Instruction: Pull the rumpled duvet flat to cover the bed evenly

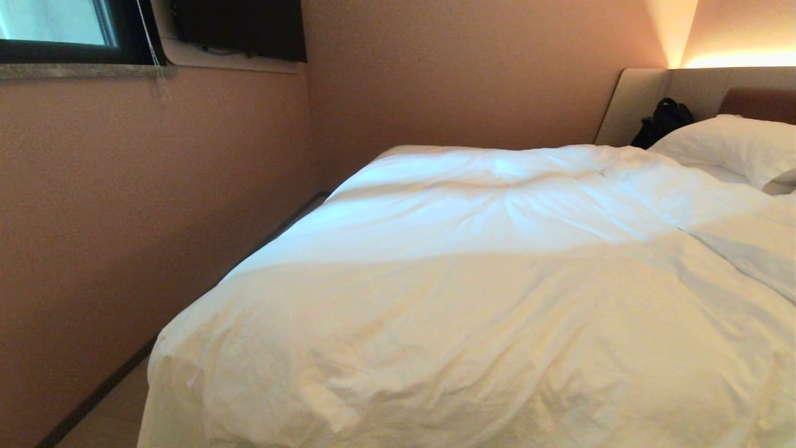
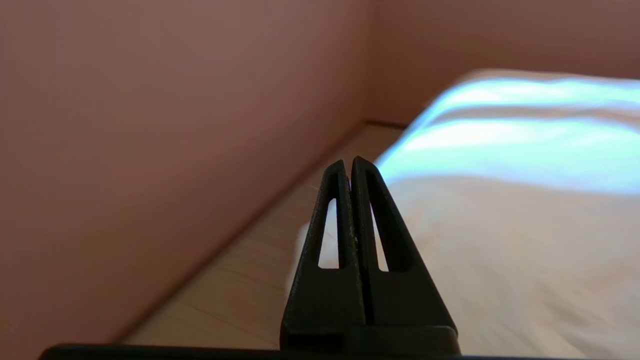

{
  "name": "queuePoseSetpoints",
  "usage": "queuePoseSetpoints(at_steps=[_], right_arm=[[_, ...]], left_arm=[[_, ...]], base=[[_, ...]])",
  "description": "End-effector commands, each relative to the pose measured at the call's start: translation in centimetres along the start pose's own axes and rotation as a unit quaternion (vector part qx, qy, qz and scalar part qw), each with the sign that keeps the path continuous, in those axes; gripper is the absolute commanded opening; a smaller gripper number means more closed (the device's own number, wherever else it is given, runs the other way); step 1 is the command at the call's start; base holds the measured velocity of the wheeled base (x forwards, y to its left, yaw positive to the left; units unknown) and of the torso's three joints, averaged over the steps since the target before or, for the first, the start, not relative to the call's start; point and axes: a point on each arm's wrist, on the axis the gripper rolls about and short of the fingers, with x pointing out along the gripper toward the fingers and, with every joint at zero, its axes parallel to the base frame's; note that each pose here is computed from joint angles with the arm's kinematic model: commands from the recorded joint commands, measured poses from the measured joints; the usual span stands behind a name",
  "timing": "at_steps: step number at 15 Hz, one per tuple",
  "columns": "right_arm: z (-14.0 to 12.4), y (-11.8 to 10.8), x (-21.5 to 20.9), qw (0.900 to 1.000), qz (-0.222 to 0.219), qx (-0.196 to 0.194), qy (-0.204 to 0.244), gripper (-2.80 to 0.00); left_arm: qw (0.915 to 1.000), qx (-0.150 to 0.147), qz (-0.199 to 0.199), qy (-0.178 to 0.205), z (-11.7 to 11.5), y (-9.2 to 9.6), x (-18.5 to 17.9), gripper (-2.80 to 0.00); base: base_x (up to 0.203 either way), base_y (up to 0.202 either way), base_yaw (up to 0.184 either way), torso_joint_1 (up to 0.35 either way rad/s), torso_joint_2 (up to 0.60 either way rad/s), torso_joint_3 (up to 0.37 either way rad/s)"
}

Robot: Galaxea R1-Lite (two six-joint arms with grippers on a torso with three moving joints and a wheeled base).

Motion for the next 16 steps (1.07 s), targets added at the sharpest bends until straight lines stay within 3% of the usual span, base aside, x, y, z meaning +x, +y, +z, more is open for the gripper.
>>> queuePoseSetpoints(at_steps=[1,5,8,11,14,16], right_arm=[[0.0,0.0,0.0,1.0,0.001,0.0,0.001,-2.8],[0.0,0.0,0.0,1.0,0.001,0.0,0.001,-2.8],[0.0,0.0,0.0,1.0,0.001,0.0,0.001,-2.8],[0.0,0.0,0.0,1.0,0.001,0.0,0.001,-2.8],[0.0,0.0,0.0,1.0,0.001,0.0,0.001,-2.8],[0.0,0.0,0.0,1.0,0.001,0.0,0.001,-2.8]], left_arm=[[0.9995,-0.023,-0.021,0.01,-0.1,0.3,-0.8,-2.8],[0.9942,-0.048,-0.068,0.069,-0.5,0.2,-1.1,-2.8],[0.9868,-0.042,-0.111,0.11,-1.1,0.1,-1.4,-2.8],[0.9741,-0.031,-0.144,0.172,-2.0,0.0,-1.7,-2.8],[0.9737,-0.029,-0.115,0.195,-1.9,-0.1,-1.7,-2.8],[0.9766,-0.027,-0.062,0.204,-1.8,-0.4,-1.7,-2.8]], base=[[0.0,0.0,0.0,0.0,0.0,0.0],[0.0,0.0,0.0,0.0,0.0,0.0],[0.0,0.0,0.0,0.0,0.0,0.0],[0.0,0.0,0.0,0.0,0.0,0.0],[0.0,0.0,0.0,0.0,0.0,0.0],[0.0,0.0,0.0,0.0,0.0,0.0]])
